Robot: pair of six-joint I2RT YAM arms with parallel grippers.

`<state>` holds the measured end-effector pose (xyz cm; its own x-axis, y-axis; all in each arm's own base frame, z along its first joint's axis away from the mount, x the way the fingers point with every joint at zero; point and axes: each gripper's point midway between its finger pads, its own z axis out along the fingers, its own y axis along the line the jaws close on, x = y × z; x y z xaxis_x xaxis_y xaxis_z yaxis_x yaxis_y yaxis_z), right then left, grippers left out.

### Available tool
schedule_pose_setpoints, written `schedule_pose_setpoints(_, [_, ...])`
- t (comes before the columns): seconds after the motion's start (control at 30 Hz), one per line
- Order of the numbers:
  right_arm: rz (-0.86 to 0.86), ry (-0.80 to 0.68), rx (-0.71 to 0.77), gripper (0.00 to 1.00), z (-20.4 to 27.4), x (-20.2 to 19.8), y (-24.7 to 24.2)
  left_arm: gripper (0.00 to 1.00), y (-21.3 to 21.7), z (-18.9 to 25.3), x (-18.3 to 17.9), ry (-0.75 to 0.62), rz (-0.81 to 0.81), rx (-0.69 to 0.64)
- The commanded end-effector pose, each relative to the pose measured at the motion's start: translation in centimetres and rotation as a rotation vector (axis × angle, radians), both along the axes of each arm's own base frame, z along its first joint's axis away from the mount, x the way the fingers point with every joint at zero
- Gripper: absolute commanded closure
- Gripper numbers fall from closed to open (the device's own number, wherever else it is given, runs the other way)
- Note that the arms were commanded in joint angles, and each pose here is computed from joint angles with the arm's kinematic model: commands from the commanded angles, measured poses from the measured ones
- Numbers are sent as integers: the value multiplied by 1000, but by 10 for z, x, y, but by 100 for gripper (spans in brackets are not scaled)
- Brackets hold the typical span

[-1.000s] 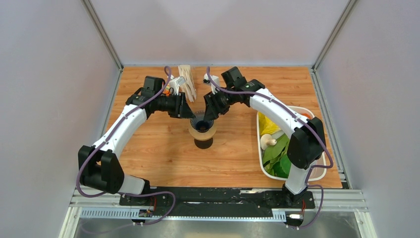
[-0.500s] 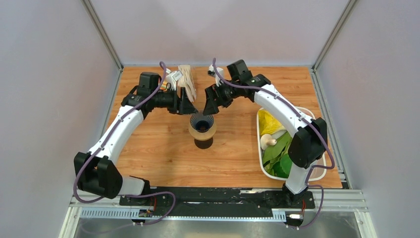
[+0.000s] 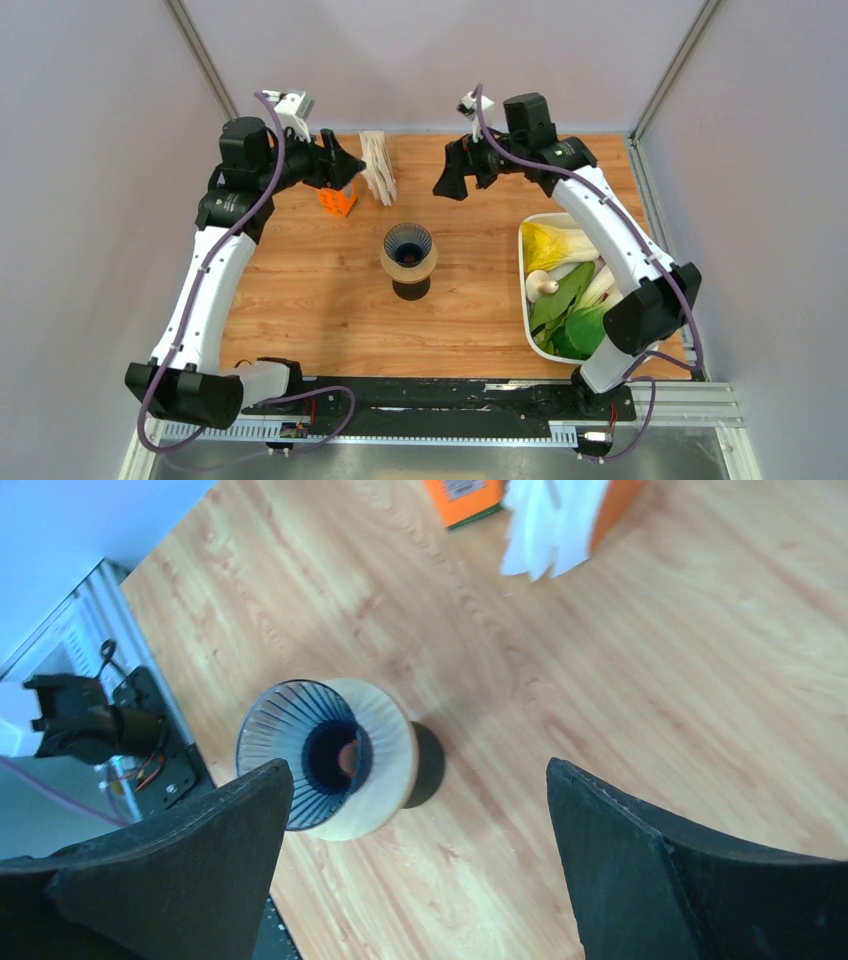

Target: Place the coffee filter in the dripper

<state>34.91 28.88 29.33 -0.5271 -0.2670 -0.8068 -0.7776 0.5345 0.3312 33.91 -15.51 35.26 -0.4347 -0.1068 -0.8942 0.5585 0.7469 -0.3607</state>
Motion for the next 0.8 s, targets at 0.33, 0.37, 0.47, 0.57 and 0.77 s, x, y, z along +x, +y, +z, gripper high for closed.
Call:
schedule_pose_setpoints(0.33, [-227, -257, -43, 0, 33, 9, -69, 36, 48, 33, 80, -194, 314, 139])
schedule_pose_setpoints(0.37, [-235, -262, -43, 0, 34, 10, -72, 37, 47, 26, 87, -179, 317, 143])
schedule_pose_setpoints(0.47, [-250, -259, -46, 0, 31, 11, -78, 39, 43, 16, 103, -165, 311, 133])
schedule_pose_setpoints(0.57, [-256, -249, -41, 0, 28, 11, -80, 39, 37, -1, 120, -122, 297, 123])
schedule_pose_setpoints(0.77, [-261, -234, -36, 0, 22, 13, -83, 40, 33, -23, 149, -82, 288, 112])
